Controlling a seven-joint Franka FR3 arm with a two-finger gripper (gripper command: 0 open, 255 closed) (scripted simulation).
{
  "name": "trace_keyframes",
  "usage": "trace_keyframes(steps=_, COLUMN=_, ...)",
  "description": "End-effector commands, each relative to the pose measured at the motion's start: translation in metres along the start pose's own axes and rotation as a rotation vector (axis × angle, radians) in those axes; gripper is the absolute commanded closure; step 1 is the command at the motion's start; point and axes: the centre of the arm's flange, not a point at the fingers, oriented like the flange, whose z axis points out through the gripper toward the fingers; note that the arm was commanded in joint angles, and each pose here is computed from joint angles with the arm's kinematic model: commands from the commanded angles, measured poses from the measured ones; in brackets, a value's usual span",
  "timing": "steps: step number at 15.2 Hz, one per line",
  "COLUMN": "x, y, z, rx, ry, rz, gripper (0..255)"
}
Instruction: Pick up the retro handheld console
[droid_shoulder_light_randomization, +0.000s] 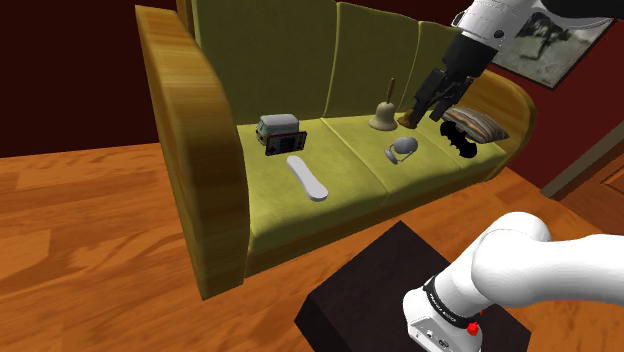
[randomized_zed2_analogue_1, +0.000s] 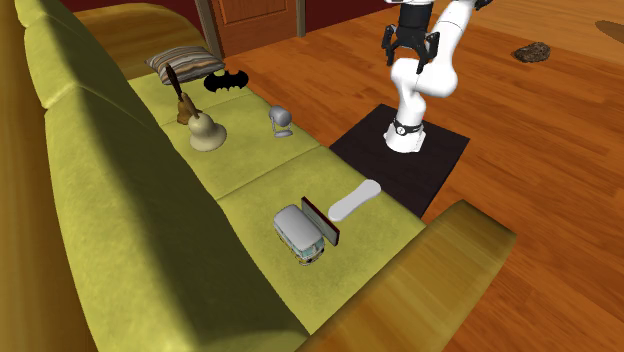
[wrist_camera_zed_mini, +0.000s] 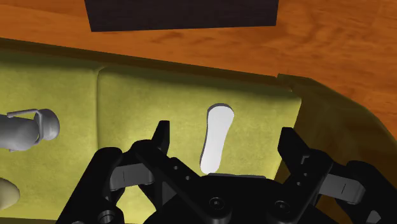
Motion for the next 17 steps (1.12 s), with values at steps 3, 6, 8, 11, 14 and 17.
trace_keyframes(steps=3, x=0.019, y=0.015, z=0.013, rx=-0.002, ry=-0.009, rz=-0.07, gripper=0)
trace_keyframes(steps=6, x=0.048, y=0.035, z=0.033, rx=-0.006, ry=-0.022, rz=-0.176, gripper=0)
trace_keyframes(steps=8, x=0.069, y=0.046, z=0.046, rx=-0.008, ry=-0.031, rz=-0.246, gripper=0)
trace_keyframes(steps=11, x=0.101, y=0.061, z=0.066, rx=-0.012, ry=-0.044, rz=-0.351, gripper=0)
trace_keyframes(steps=14, x=0.134, y=0.072, z=0.087, rx=-0.015, ry=-0.057, rz=-0.457, gripper=0)
trace_keyframes(steps=17, x=0.168, y=0.079, z=0.108, rx=-0.019, ry=-0.07, rz=-0.562, gripper=0)
